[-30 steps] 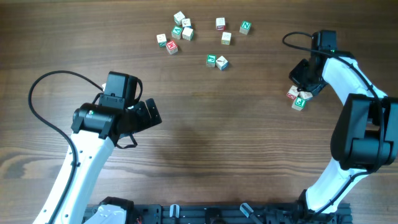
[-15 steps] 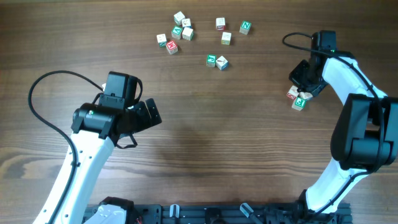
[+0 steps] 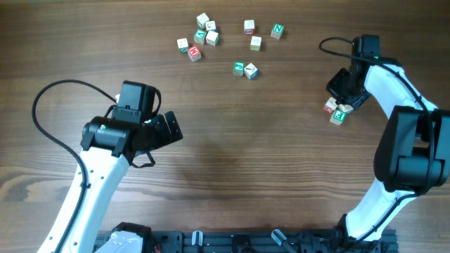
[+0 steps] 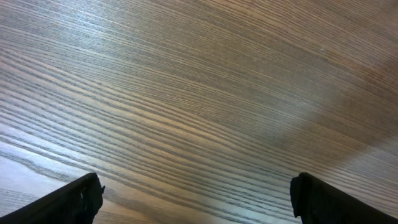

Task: Form a circle

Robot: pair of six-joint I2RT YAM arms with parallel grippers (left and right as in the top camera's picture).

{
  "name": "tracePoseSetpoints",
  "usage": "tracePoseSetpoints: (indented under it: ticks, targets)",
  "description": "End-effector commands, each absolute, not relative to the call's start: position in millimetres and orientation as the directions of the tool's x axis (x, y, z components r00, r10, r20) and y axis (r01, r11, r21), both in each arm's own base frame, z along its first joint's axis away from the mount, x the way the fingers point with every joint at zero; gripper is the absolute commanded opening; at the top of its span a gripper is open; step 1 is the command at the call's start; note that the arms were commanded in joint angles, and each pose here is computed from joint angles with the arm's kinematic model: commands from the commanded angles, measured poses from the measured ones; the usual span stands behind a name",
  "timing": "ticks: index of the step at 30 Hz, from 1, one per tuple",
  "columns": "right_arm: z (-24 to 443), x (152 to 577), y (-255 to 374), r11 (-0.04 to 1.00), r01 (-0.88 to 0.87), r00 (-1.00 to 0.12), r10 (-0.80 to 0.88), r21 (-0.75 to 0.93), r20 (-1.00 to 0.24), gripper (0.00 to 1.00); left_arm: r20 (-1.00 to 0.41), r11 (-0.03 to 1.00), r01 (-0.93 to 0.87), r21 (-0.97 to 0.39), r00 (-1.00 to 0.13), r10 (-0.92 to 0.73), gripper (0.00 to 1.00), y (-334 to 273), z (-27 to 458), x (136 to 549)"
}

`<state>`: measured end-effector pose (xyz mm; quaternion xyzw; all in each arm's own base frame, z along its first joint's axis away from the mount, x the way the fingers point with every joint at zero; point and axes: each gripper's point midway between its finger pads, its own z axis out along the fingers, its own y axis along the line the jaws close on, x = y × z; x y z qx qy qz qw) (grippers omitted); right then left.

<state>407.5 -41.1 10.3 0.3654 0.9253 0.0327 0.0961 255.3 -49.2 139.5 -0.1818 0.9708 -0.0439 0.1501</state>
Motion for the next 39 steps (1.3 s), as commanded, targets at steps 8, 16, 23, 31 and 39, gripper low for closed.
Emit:
tracePoseSetpoints:
  ticks: [8,16,23,31,39]
  targets:
    - [5.8,407.2,-36.9,0.745,0.654,-0.732,0.667,0.130,-0.137,0.04,-0.274,0.929,-0.342,-0.142,-0.888,-0.369,1.00,-48.0,139.4,255.0]
    - [5.7,406.3,-35.6,0.745,0.654,-0.734,0.667,0.134,-0.129,0.04,-0.274,0.929,-0.341,-0.142,-0.888,-0.368,1.00,-48.0,139.4,255.0]
    - [14.3,418.3,-42.8,0.744,0.654,-0.722,0.667,0.135,-0.183,0.04,-0.274,0.929,-0.342,-0.142,-0.888,-0.369,1.00,-48.0,139.4,255.0]
    - [132.9,428.9,-65.3,0.720,0.666,-0.600,0.673,0.196,-0.433,0.05,-0.274,0.929,-0.342,-0.142,-0.888,-0.369,1.00,-48.0,139.4,255.0]
    - [131.0,328.8,5.1,0.726,0.686,-0.707,0.679,0.043,-0.199,0.43,-0.274,0.929,-0.342,-0.142,-0.888,-0.369,1.00,-48.0,139.4,255.0]
